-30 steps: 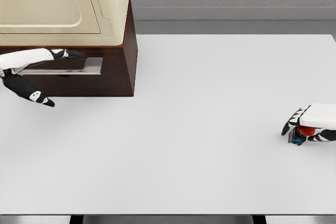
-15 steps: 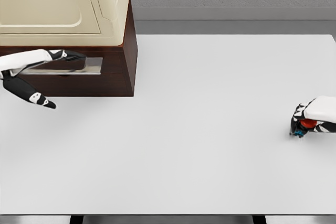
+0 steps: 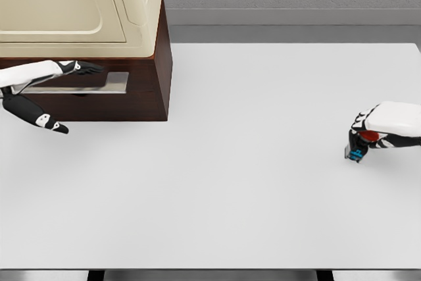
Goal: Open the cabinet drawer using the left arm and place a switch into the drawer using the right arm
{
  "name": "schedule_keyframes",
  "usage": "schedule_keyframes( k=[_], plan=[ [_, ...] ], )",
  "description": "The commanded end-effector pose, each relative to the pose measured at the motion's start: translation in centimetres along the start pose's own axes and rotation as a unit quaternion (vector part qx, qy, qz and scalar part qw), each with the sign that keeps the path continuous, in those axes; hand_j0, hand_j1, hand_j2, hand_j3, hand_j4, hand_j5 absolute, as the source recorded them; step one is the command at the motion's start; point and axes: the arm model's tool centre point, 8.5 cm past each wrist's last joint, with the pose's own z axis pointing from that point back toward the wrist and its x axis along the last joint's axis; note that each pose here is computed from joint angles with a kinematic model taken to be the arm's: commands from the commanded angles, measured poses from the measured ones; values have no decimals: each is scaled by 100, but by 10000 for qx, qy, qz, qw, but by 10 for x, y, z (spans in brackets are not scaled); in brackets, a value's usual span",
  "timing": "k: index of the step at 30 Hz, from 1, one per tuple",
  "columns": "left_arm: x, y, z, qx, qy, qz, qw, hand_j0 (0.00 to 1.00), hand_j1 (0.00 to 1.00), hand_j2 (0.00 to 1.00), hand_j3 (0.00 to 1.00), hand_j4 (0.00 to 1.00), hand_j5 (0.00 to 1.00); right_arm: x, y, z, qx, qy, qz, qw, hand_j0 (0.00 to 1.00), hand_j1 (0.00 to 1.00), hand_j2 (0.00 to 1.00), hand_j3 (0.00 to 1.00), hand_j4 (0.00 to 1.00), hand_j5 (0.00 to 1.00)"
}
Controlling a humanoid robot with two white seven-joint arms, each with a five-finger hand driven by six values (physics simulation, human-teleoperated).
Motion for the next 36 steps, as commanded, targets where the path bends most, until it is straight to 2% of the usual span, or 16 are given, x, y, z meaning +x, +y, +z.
schedule_keyframes(
  k=[1,12,13,15,17,19,24,28,31,35,36],
  plan=[
    [-2,0,-1,27,-6,46,10000,100,100,100,100,100,100,3,1,-9,-29,-106,-54,9999,45,45,45,45,45,45],
    [-1,-4,-2,-13,-86,96,9999,100,100,100,100,100,100,13,-27,-28,-271,-347,188,9989,44,44,44,44,44,44],
    [7,1,2,46,-153,4,9999,100,100,100,100,100,100,14,-34,-29,-339,-363,237,9985,43,43,43,43,43,43],
    [18,1,7,123,-300,-66,9995,100,100,100,100,100,100,15,-42,-30,-417,-386,304,9979,43,43,43,43,43,43],
    [21,5,14,283,-379,-58,9989,100,100,100,100,100,100,17,-48,-33,-490,-419,359,9973,43,43,43,43,43,43],
    [29,13,20,413,-618,-294,9968,100,100,100,100,100,100,20,-57,-37,-586,-476,421,9963,43,43,43,43,43,43],
    [34,15,21,450,-790,-374,9952,100,100,100,100,100,100,28,-77,-48,-753,-633,583,9934,43,43,43,43,43,43],
    [40,18,25,567,-1117,-44,9921,100,100,100,100,100,100,42,-94,-67,-813,-896,770,9897,43,43,43,43,43,43],
    [30,6,24,491,-1126,280,9920,100,100,100,100,100,100,45,-104,-68,-865,-930,861,9882,43,43,43,43,43,43],
    [25,-3,25,413,-1139,374,9919,100,100,100,100,100,100,56,-117,-79,-904,-1101,1013,9846,43,43,43,43,43,43],
    [20,-10,25,347,-1074,442,9926,100,100,100,100,100,100,60,-121,-83,-891,-1163,1069,9834,43,43,43,43,43,43]
  ],
)
